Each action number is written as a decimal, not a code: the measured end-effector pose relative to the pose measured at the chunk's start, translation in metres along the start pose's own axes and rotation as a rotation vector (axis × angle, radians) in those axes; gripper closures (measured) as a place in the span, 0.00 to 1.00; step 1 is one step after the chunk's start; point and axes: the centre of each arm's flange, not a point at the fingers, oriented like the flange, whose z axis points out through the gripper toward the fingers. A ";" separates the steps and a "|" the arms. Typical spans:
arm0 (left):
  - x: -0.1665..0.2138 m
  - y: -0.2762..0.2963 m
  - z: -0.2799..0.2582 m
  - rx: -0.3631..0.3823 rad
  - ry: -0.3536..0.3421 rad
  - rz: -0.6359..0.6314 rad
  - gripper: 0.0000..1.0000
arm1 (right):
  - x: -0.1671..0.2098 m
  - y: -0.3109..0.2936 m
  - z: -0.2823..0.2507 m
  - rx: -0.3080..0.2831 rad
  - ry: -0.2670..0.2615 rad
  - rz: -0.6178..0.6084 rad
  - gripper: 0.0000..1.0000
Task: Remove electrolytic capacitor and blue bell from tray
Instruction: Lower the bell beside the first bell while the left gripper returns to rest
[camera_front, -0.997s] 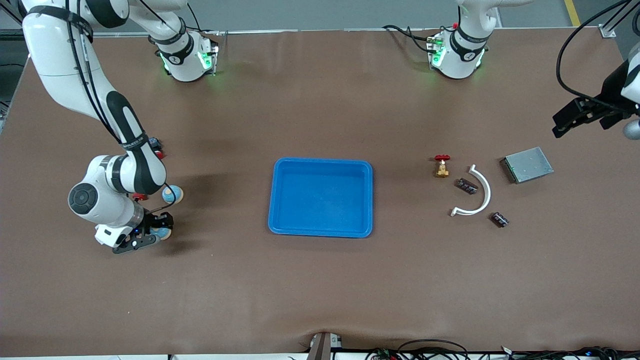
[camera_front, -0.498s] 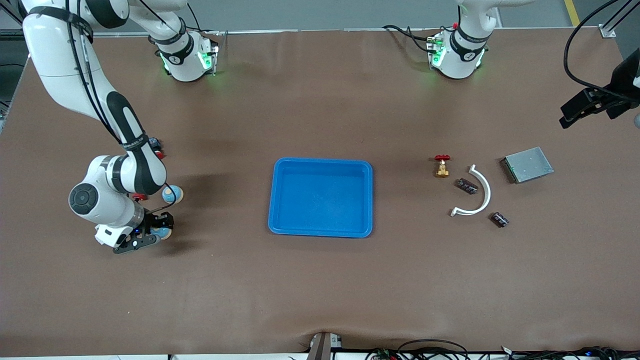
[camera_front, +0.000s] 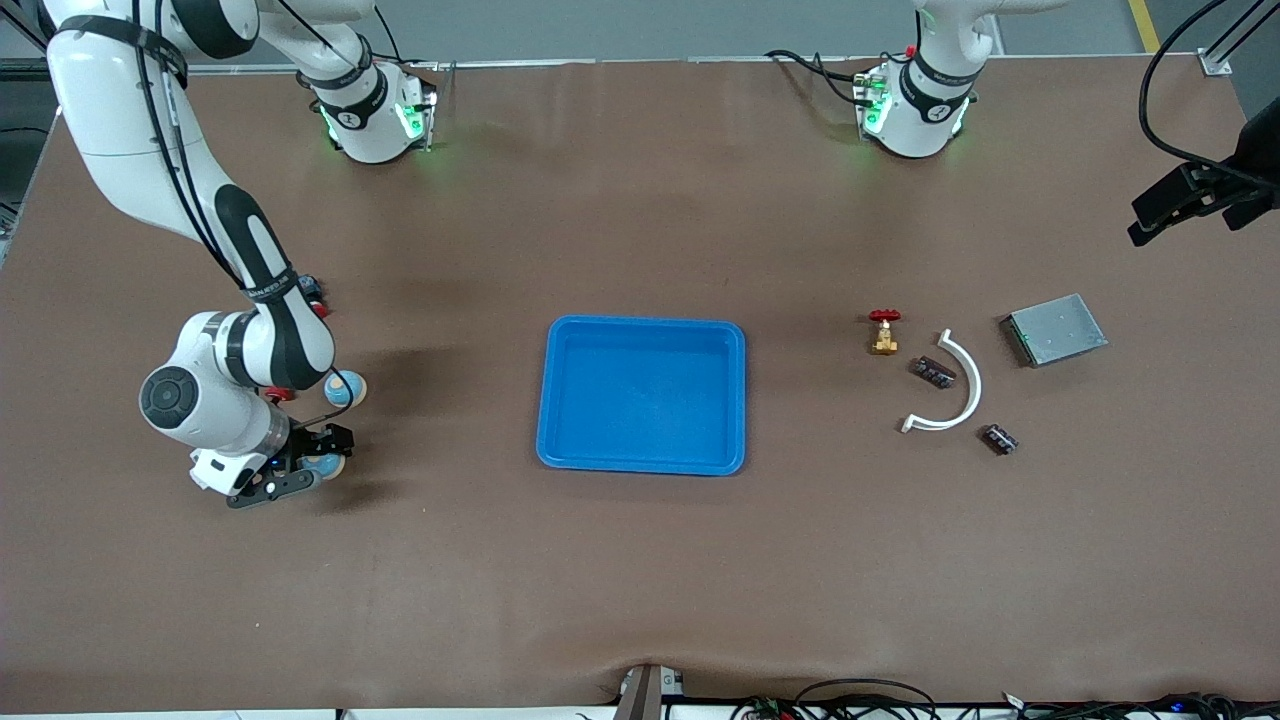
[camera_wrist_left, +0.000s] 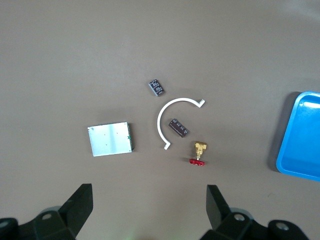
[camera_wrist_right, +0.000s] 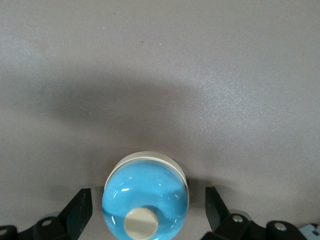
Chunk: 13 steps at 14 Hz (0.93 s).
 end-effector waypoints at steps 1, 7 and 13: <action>0.000 0.000 0.000 0.000 0.000 0.000 0.00 | 0.001 0.000 -0.001 -0.001 0.003 -0.001 0.00; -0.001 0.004 0.000 0.000 -0.001 0.008 0.00 | 0.009 -0.004 -0.040 0.019 -0.029 -0.008 0.00; -0.001 0.004 0.000 -0.001 0.000 0.009 0.00 | 0.016 -0.008 -0.120 0.034 -0.065 0.049 0.00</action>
